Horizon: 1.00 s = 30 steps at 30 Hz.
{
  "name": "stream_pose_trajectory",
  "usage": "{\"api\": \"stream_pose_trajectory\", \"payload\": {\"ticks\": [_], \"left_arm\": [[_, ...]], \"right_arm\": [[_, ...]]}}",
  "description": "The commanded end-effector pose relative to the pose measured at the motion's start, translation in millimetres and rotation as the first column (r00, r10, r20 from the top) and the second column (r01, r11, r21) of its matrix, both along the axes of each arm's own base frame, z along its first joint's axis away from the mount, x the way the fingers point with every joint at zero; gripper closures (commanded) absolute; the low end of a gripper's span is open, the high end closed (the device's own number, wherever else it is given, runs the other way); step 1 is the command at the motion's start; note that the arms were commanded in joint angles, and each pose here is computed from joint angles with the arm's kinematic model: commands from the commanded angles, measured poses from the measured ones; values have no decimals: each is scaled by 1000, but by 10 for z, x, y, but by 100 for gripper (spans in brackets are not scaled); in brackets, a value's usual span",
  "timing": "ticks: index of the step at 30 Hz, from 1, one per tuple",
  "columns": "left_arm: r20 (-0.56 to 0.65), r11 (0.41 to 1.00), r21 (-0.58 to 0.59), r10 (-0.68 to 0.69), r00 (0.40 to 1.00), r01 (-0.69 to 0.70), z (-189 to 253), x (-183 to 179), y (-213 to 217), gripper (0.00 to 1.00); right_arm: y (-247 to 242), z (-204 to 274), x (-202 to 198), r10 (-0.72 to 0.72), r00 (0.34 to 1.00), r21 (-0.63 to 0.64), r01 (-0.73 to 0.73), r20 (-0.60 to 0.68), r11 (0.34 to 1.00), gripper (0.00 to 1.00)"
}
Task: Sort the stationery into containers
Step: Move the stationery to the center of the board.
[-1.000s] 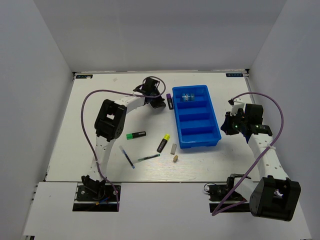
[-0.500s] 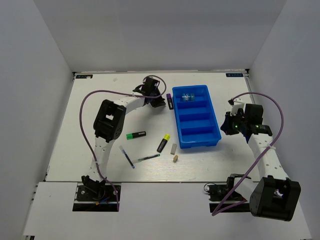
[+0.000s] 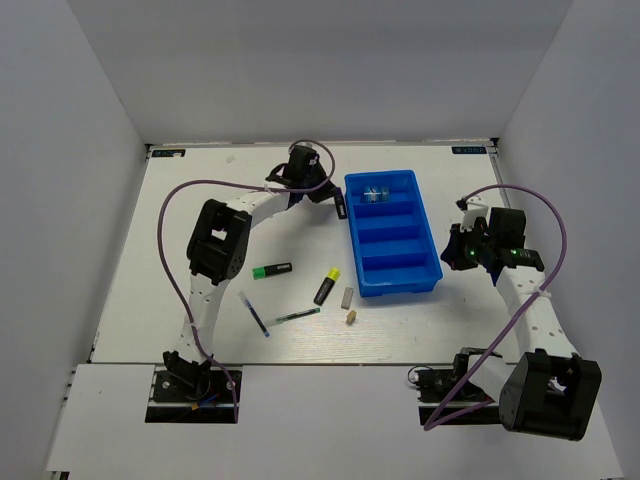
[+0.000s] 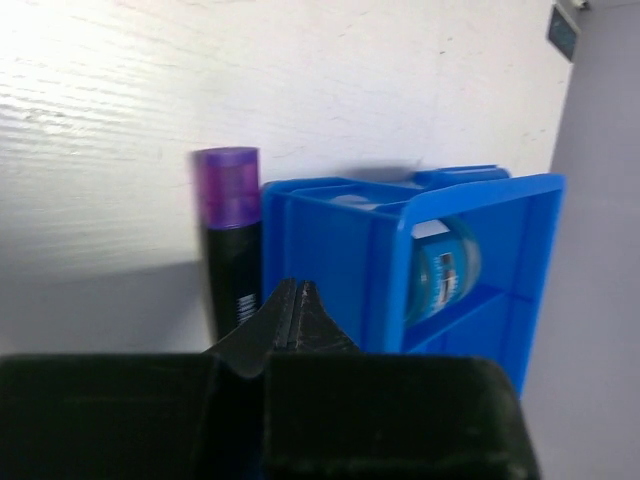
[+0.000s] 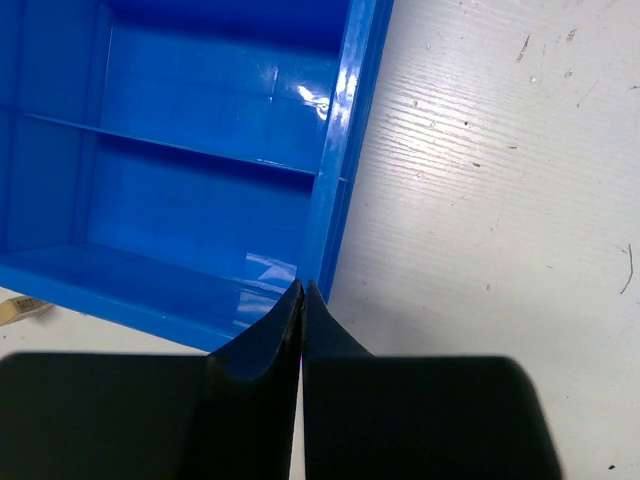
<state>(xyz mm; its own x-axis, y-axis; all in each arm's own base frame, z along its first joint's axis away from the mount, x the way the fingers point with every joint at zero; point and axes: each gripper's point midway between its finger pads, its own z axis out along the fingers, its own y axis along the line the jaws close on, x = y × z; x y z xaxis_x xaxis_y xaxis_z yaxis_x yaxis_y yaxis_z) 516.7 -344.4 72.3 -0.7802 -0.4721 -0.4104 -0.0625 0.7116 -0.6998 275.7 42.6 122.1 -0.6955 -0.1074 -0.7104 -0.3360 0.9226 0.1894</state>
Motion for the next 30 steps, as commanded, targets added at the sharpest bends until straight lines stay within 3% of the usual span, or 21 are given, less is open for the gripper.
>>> {"api": "stream_pose_trajectory", "payload": {"ticks": [1,30], "left_arm": [[71,995,-97,-11,997,17,411,98,-166,100],[-31,990,-143,2,1000,-6,-104,84,-273,100]], "right_arm": [[5,3,9,5,1000,10,-5,3,1000,100],[-5,-25,9,5,1000,5,-5,-6,1000,100]]}}
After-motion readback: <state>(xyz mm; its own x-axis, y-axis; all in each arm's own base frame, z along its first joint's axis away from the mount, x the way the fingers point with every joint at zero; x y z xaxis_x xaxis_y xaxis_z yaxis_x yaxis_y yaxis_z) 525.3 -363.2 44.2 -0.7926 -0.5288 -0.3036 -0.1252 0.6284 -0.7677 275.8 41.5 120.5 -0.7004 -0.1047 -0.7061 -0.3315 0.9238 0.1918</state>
